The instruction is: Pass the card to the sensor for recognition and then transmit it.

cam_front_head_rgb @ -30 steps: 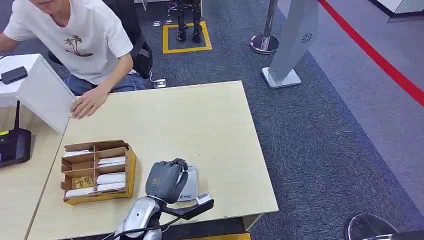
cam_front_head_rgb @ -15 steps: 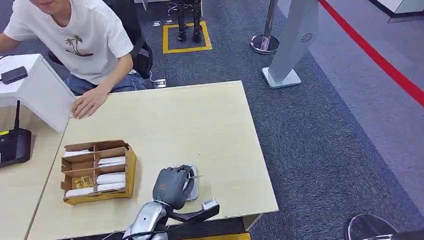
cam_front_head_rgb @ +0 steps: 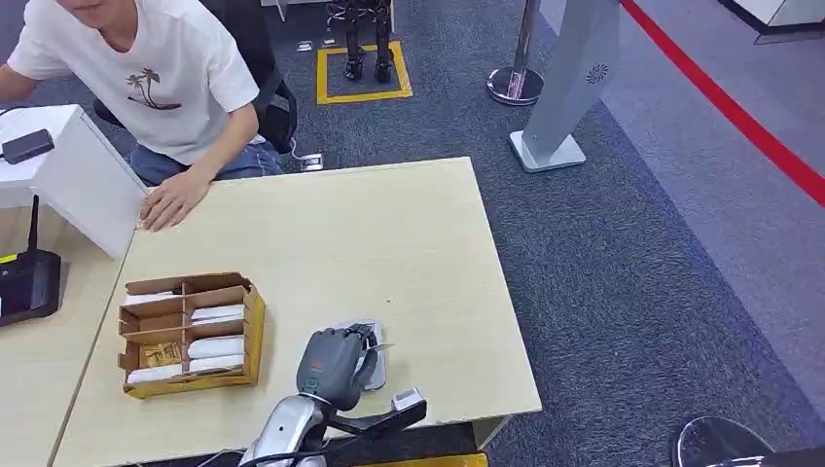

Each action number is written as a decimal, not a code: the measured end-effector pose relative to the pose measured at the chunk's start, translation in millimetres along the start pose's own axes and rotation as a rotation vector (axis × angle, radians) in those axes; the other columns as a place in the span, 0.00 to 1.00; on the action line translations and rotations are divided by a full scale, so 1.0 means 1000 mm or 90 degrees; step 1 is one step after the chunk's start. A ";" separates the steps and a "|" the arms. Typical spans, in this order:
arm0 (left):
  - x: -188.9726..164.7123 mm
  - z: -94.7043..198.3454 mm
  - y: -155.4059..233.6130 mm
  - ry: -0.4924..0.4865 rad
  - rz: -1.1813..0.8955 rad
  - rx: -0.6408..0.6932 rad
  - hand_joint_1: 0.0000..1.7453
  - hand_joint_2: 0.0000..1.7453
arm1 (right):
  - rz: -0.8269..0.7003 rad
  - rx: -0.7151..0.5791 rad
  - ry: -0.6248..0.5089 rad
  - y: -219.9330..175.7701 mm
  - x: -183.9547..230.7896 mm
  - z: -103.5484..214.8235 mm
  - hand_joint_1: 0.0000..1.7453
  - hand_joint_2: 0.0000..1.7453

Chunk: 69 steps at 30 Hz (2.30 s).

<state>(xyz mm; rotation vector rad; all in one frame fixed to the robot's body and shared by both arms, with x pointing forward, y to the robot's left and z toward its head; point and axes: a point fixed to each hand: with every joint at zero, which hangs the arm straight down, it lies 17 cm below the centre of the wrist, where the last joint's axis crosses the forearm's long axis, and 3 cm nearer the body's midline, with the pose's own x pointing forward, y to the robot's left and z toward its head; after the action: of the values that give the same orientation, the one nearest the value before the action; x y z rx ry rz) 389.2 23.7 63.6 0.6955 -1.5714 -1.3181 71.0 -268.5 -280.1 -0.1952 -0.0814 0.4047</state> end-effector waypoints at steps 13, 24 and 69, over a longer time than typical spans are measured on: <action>-0.008 0.004 -0.005 0.020 -0.002 -0.014 1.00 1.00 | -0.012 -0.006 0.003 -0.003 -0.001 0.000 0.00 0.00; -0.008 0.004 -0.006 0.021 0.001 -0.014 1.00 1.00 | -0.012 -0.005 0.003 -0.003 -0.001 0.000 0.00 0.00; -0.259 -0.017 0.343 0.342 -0.351 0.281 1.00 1.00 | -0.002 0.008 0.002 0.003 0.000 0.001 0.00 0.00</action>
<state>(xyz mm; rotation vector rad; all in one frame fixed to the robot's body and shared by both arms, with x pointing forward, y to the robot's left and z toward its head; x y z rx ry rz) 556.4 330.4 314.6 1.6988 -1.2632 -1.0188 69.5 -265.9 -280.2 -0.1835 -0.0757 0.4011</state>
